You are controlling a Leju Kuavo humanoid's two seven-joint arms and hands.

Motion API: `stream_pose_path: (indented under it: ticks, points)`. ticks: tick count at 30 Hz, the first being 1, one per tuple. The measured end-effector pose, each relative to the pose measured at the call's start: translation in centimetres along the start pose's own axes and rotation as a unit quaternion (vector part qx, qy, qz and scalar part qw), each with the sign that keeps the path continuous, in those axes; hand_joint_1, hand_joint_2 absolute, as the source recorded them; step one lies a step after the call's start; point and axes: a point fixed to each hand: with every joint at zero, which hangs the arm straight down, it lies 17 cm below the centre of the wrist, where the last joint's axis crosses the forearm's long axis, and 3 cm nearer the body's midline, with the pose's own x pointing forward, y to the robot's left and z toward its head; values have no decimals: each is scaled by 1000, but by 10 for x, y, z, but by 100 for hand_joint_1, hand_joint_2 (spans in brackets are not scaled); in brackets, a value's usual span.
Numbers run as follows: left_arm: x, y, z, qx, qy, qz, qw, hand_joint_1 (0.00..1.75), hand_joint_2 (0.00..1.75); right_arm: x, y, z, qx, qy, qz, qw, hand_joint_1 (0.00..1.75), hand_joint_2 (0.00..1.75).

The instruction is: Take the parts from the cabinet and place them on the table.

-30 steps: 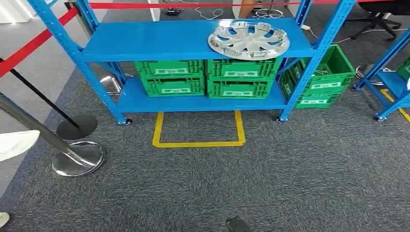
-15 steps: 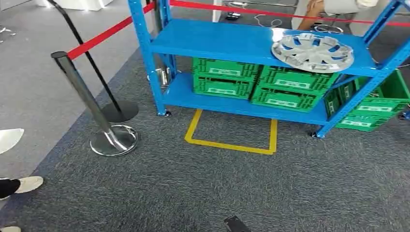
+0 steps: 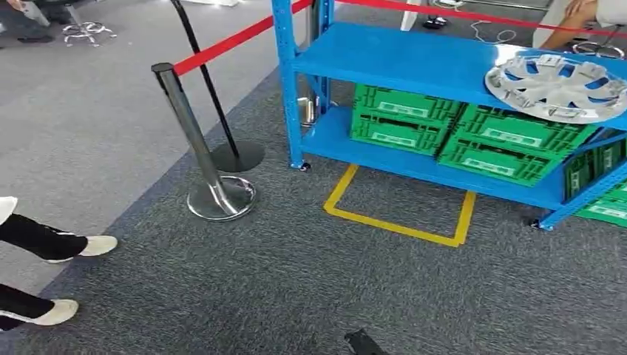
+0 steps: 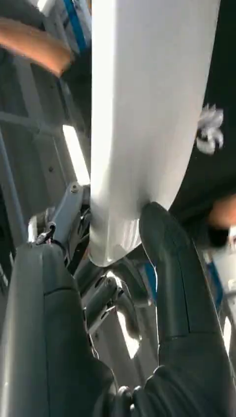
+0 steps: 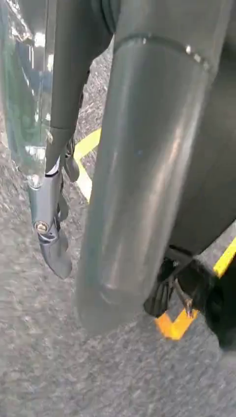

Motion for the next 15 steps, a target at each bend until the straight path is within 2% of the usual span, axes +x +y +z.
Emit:
stream_pose_path:
  ticks: [15]
  points:
    - [5, -2, -1, -5, -6, 6, 1000, 175, 175, 3, -1, -1, 0, -1, -5, 1000, 0, 0]
